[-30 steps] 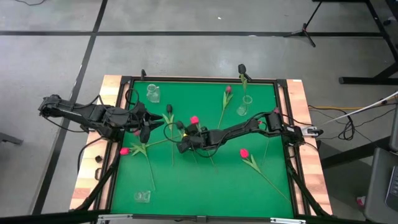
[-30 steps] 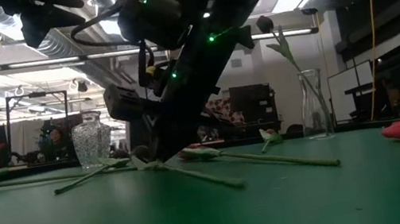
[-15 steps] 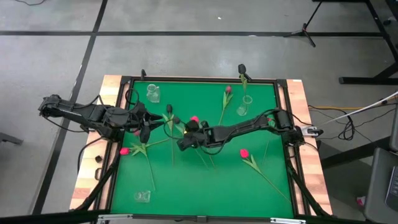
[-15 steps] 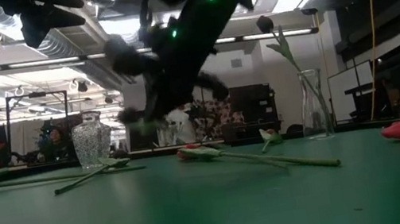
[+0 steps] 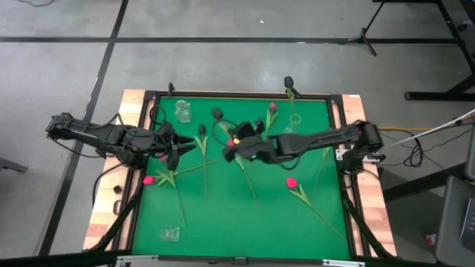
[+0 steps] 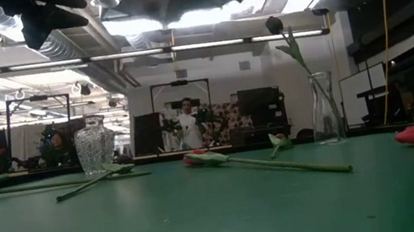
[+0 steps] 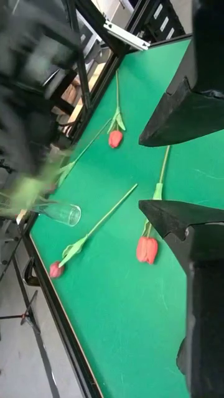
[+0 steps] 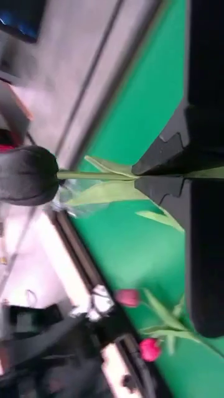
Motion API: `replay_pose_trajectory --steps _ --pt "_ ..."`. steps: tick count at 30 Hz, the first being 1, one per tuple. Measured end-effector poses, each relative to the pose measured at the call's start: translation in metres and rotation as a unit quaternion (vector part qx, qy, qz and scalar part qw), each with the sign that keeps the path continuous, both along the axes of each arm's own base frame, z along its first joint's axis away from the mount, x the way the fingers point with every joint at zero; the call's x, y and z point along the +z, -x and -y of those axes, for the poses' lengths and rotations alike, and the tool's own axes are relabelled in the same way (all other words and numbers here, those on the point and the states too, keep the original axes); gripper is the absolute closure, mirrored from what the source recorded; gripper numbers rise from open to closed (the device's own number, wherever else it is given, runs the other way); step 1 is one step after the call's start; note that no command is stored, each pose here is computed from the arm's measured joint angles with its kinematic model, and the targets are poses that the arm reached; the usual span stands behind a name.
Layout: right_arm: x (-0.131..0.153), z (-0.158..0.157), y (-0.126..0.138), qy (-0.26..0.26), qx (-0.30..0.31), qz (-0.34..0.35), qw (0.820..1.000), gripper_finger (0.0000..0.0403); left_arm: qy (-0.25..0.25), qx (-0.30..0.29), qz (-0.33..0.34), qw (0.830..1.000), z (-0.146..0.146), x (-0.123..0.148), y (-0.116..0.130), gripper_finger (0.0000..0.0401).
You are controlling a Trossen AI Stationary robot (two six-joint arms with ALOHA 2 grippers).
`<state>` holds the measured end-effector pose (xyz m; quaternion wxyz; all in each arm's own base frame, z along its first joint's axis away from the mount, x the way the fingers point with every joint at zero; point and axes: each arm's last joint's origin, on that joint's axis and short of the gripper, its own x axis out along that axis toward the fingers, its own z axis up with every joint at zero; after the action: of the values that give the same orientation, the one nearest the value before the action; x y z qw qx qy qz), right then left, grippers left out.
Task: Sort flowers into vase by color
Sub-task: Put the right black flower into the top right transparent vase
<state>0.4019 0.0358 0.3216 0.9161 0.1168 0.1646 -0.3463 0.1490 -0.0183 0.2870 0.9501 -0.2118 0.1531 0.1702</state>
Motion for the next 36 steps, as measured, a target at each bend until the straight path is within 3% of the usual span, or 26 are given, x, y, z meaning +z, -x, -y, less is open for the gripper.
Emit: replay_pose_trajectory --steps 6,13,18,24,29,36 --pt "0.066 0.003 0.056 0.067 -0.023 0.036 0.997 0.0401 0.0 0.0 0.0 1.0 0.0 0.0 0.0 0.0255" --pt "0.101 -0.001 0.148 0.106 -0.079 0.097 0.986 0.0401 -0.004 -0.001 -0.001 1.0 0.0 0.0 0.0 0.0255" --pt "0.091 -0.006 0.19 0.131 -0.094 0.135 0.978 0.0401 -0.006 0.002 -0.001 1.0 0.0 0.0 0.0 0.0255" --pt "0.062 -0.001 0.215 0.165 -0.064 0.217 0.96 0.0401 -0.004 0.004 0.002 1.0 0.0 0.0 0.0 0.0255" --pt "0.036 0.007 0.237 0.262 -0.048 0.306 0.914 0.0402 0.005 0.008 0.005 1.0 0.0 0.0 0.0 0.0255" --pt "0.001 0.012 0.261 0.379 -0.057 0.334 0.861 0.0402 0.006 0.009 0.005 1.0 0.0 0.0 0.0 0.0255"
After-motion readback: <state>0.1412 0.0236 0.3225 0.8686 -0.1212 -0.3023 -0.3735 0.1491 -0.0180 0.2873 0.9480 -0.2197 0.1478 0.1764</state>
